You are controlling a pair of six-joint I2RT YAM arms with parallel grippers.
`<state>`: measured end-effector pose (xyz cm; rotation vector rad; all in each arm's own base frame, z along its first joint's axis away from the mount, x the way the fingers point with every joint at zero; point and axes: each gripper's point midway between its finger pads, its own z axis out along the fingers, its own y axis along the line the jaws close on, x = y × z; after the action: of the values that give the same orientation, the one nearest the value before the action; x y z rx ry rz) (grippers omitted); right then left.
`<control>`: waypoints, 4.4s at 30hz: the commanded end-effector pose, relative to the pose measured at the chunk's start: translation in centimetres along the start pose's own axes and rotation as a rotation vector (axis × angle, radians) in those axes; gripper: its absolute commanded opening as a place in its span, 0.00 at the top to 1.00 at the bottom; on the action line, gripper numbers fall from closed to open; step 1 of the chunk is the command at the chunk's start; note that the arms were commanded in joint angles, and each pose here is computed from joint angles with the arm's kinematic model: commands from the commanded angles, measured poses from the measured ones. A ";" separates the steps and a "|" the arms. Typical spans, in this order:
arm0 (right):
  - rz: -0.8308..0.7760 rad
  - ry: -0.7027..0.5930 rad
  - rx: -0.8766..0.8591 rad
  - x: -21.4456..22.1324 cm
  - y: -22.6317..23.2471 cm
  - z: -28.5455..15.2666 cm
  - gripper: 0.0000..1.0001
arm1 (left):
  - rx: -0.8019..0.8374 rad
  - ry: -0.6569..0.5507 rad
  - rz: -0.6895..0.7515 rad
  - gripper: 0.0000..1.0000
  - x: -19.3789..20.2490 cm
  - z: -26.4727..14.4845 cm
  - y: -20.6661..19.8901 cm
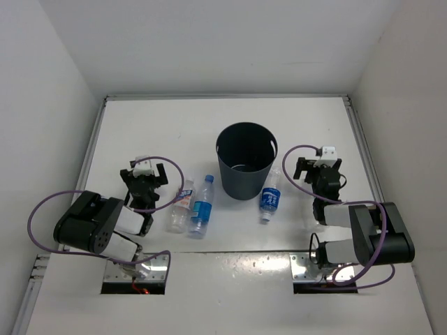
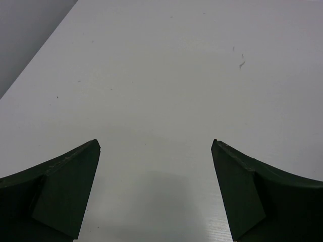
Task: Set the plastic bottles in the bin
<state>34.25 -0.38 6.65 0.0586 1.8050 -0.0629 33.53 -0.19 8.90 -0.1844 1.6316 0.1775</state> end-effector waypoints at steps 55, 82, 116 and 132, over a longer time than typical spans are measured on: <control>0.012 -0.069 0.000 -2.3 0.2 0.6 0.00 | -0.035 0.179 -0.162 0.01 -11.2 0.0 -1.5; 0.011 -0.061 0.010 -2.0 0.1 0.6 0.00 | 0.445 0.658 -0.067 0.01 4.0 -9.6 -11.7; 0.011 -0.061 0.010 -2.0 0.1 0.6 0.00 | 0.463 -0.139 -0.316 0.62 -32.0 -0.8 -18.5; 0.011 -0.061 0.010 -2.0 0.1 0.6 0.00 | 0.806 -0.132 -0.236 0.60 -28.5 -7.8 -31.2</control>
<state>34.25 -0.29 6.63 0.0579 1.8052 -0.0648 35.77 -30.58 39.06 0.2231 1.4364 -0.6079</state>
